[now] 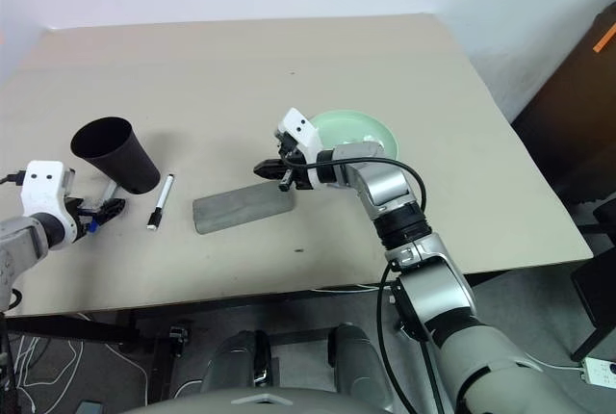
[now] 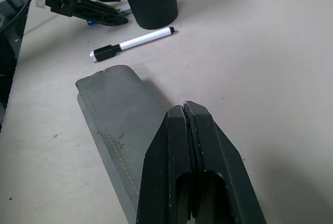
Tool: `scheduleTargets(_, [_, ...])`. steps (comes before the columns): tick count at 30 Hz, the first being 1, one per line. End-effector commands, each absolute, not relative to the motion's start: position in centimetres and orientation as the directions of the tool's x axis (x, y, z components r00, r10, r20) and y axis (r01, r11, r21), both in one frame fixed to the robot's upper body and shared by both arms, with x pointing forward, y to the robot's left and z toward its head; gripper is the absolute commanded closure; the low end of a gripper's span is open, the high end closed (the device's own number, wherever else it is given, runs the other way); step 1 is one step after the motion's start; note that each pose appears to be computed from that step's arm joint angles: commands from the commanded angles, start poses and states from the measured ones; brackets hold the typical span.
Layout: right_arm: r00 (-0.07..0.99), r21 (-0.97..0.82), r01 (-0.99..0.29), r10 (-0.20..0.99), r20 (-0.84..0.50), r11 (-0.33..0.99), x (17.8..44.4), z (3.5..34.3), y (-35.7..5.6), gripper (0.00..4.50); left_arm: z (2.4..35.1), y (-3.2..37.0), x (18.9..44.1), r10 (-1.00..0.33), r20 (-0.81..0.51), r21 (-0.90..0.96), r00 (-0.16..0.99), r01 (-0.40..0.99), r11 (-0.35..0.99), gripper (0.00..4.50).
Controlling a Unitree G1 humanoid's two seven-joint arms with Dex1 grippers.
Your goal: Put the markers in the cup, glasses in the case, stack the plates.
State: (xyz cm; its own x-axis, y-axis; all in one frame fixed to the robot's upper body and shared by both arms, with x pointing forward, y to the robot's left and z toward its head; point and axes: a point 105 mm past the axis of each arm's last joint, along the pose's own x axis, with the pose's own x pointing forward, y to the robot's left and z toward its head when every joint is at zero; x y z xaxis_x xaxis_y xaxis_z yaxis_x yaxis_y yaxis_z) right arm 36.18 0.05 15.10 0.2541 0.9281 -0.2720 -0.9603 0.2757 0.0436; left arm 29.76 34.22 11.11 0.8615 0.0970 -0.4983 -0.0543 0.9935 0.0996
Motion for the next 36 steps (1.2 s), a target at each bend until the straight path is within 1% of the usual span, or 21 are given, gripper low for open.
scheduleTargets(1, [0.267, 0.007, -0.961, 0.931, -0.250, 0.277, 36.2, 16.1, 0.2, 4.50, 11.0, 35.1, 29.3, 0.143, -0.517, 0.116, 0.844, -0.097, 0.989, 1.61])
scheduleTargets(3, [0.274, 0.005, -0.959, 0.928, -0.252, 0.285, 36.4, 16.0, 0.2, 4.50, 11.0, 35.1, 29.3, 0.145, -0.515, 0.100, 0.845, -0.109, 0.989, 2.28])
scheduleTargets(7, [0.291, -0.003, -0.954, 0.921, -0.259, 0.300, 36.8, 16.0, -0.1, 4.50, 10.9, 36.2, 28.5, 0.200, -0.522, 0.117, 0.829, -0.163, 0.980, 3.67])
scheduleTargets(9, [0.289, -0.006, -0.955, 0.924, -0.250, 0.297, 36.8, 16.2, -0.1, 4.50, 10.9, 36.9, 28.2, 0.244, -0.511, 0.136, 0.824, -0.202, 0.970, 4.21])
scheduleTargets(11, [0.274, -0.012, -0.960, 0.934, -0.229, 0.278, 36.6, 16.7, -0.1, 4.50, 11.2, 37.9, 28.0, 0.308, -0.480, 0.157, 0.821, -0.265, 0.951, 4.22])
scheduleTargets(13, [0.254, -0.013, -0.966, 0.946, -0.200, 0.257, 36.3, 17.3, -0.1, 4.50, 11.4, 38.5, 27.8, 0.338, -0.463, 0.148, 0.819, -0.305, 0.941, 4.22])
scheduleTargets(17, [0.214, -0.051, -0.976, 0.972, -0.097, 0.210, 35.4, 19.0, -0.1, 4.50, 12.0, 39.4, 27.3, 0.393, -0.419, 0.183, 0.818, -0.348, 0.919, 4.22])
scheduleTargets(18, [0.205, -0.070, -0.977, 0.977, -0.062, 0.200, 35.1, 19.5, -0.1, 4.50, 12.5, 39.8, 27.3, 0.414, -0.383, 0.196, 0.826, -0.365, 0.910, 4.22])
scheduleTargets(20, [0.181, -0.084, -0.980, 0.983, -0.035, 0.178, 34.5, 19.9, -0.2, 4.50, 13.8, 40.5, 27.5, 0.448, -0.296, 0.217, 0.844, -0.397, 0.892, 4.22])
scheduleTargets(21, [0.163, -0.084, -0.983, 0.986, -0.018, 0.161, 34.2, 20.2, -0.2, 4.50, 14.6, 41.0, 27.5, 0.472, -0.238, 0.229, 0.849, -0.424, 0.876, 4.22])
scheduleTargets(22, [0.147, -0.074, -0.986, 0.989, -0.005, 0.146, 33.9, 20.3, -0.2, 4.50, 15.9, 41.4, 27.7, 0.480, -0.152, 0.249, 0.864, -0.437, 0.865, 4.22])
scheduleTargets(24, [0.133, -0.064, -0.989, 0.991, 0.012, 0.133, 33.7, 20.6, -0.2, 4.50, 17.5, 41.6, 27.8, 0.469, -0.037, 0.275, 0.883, -0.442, 0.854, 4.22])
scheduleTargets(25, [0.131, -0.059, -0.989, 0.991, 0.025, 0.132, 33.6, 20.8, -0.2, 4.32, 18.5, 41.8, 27.7, 0.475, 0.023, 0.289, 0.880, -0.461, 0.839, 4.22])
scheduleTargets(27, [0.120, -0.065, -0.990, 0.991, 0.057, 0.124, 33.3, 21.2, -0.2, 3.89, 21.1, 41.7, 27.6, 0.445, 0.185, 0.275, 0.876, -0.481, 0.833, 4.22])
scheduleTargets(28, [0.115, -0.066, -0.991, 0.991, 0.069, 0.119, 33.2, 21.3, -0.2, 3.58, 21.9, 41.6, 27.6, 0.431, 0.232, 0.272, 0.872, -0.483, 0.832, 4.22])
scheduleTargets(31, [0.105, -0.076, -0.991, 0.990, 0.094, 0.113, 32.8, 21.7, -0.3, 2.50, 24.2, 40.8, 27.6, 0.362, 0.359, 0.244, 0.860, -0.461, 0.853, 4.22])
scheduleTargets(32, [0.102, -0.080, -0.991, 0.990, 0.098, 0.110, 32.7, 21.7, -0.3, 2.24, 25.0, 40.3, 27.7, 0.327, 0.404, 0.228, 0.854, -0.440, 0.869, 4.22])
scheduleTargets(36, [0.087, -0.095, -0.991, 0.990, 0.107, 0.097, 32.3, 21.8, -0.4, 0.73, 27.2, 37.8, 27.9, 0.180, 0.543, 0.223, 0.820, -0.347, 0.911, 4.22])
